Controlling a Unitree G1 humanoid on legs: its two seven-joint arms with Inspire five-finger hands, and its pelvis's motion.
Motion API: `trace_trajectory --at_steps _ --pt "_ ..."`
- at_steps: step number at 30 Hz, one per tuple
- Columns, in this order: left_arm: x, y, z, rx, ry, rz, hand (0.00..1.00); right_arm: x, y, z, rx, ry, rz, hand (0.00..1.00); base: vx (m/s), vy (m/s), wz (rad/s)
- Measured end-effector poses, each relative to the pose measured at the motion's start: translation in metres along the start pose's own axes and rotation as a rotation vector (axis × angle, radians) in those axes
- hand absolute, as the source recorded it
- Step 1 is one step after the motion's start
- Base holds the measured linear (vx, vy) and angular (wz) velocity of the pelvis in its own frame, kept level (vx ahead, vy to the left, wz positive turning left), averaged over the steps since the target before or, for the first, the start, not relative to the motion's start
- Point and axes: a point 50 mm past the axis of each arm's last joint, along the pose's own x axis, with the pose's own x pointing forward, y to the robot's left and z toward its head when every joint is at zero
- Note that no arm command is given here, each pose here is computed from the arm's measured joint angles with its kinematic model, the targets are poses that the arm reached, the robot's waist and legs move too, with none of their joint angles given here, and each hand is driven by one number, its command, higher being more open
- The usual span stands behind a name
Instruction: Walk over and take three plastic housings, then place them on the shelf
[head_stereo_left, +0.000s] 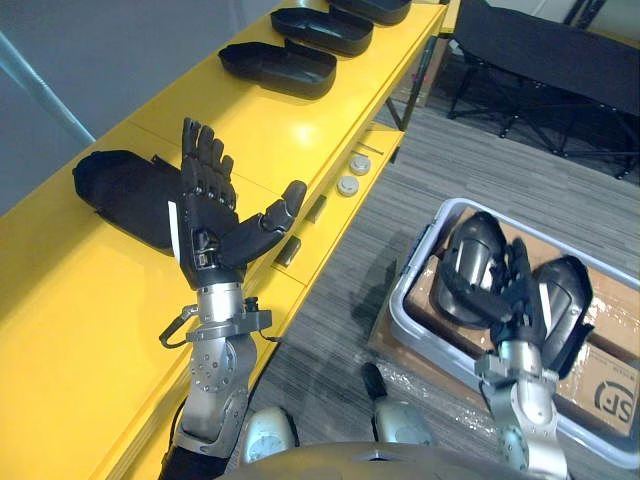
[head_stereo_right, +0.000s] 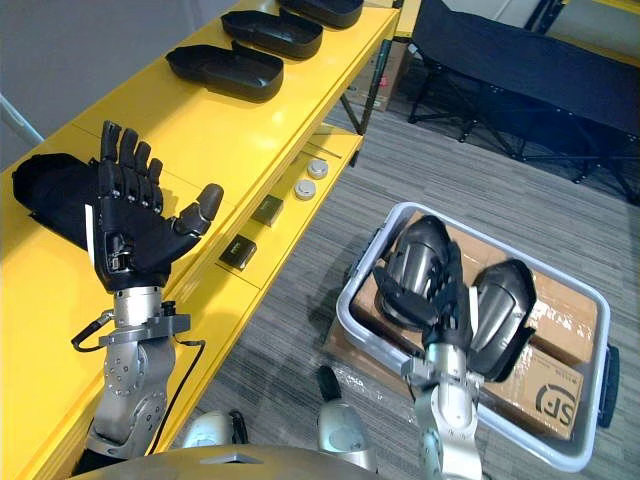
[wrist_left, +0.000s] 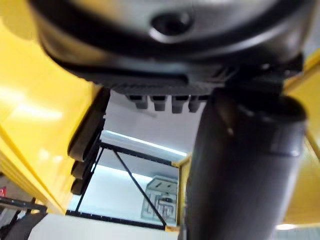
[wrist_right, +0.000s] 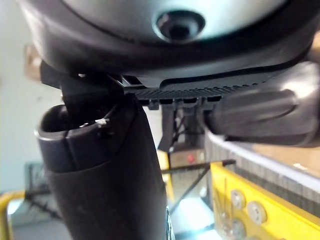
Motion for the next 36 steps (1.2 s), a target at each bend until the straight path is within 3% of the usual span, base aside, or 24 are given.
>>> trace_trajectory --at_steps 4,6,10,14,16,18,20,23,26,31,36 --pt "0.000 -0.002 0.000 0.011 0.007 -0.058 1.00 -0.005 0.008 -0.004 0.097 0.004 0.035 1.00 -0.29 0.091 -0.73" --pt "0.000 0.000 0.000 0.015 0.006 -0.066 1.00 0.007 0.030 0.002 0.132 -0.036 0.123 1.00 -0.19 0.047 -0.70" --pt "0.001 0.004 -0.003 0.016 0.014 -0.060 1.00 0.028 0.105 0.009 0.101 -0.108 0.364 1.00 -0.11 -0.187 -0.45" --pt "-0.002 0.015 -0.009 -0.024 0.055 -0.004 1.00 0.026 0.125 0.010 0.073 -0.132 0.431 1.00 -0.10 -0.469 -0.28" --pt "-0.002 0.019 -0.013 -0.019 0.072 0.018 1.00 0.026 0.116 0.005 0.054 -0.094 0.407 1.00 -0.14 -0.664 -0.46" --pt "-0.008 0.013 -0.028 -0.045 0.164 0.035 1.00 0.025 0.088 -0.003 0.003 -0.041 0.332 1.00 -0.14 -0.655 -0.22" --pt "-0.022 -0.004 -0.045 -0.125 0.305 0.008 1.00 0.019 0.029 -0.011 -0.114 0.040 0.181 1.00 -0.05 -0.520 0.11" --pt "-0.029 -0.013 -0.044 -0.147 0.323 -0.076 1.00 0.003 -0.026 -0.010 -0.186 0.089 0.004 1.00 0.06 -0.215 -0.21" --pt "-0.028 -0.014 -0.031 -0.154 0.278 -0.129 1.00 -0.001 -0.035 -0.011 -0.195 0.114 -0.003 1.00 0.01 0.032 -0.51" --pt "-0.034 0.001 -0.031 -0.146 0.303 -0.132 1.00 -0.002 -0.015 -0.025 -0.149 0.173 -0.006 1.00 -0.03 0.134 -0.29" --pt "-0.036 0.002 -0.033 -0.130 0.337 -0.237 1.00 0.024 -0.001 -0.032 -0.126 0.177 -0.082 1.00 -0.03 0.100 -0.08"
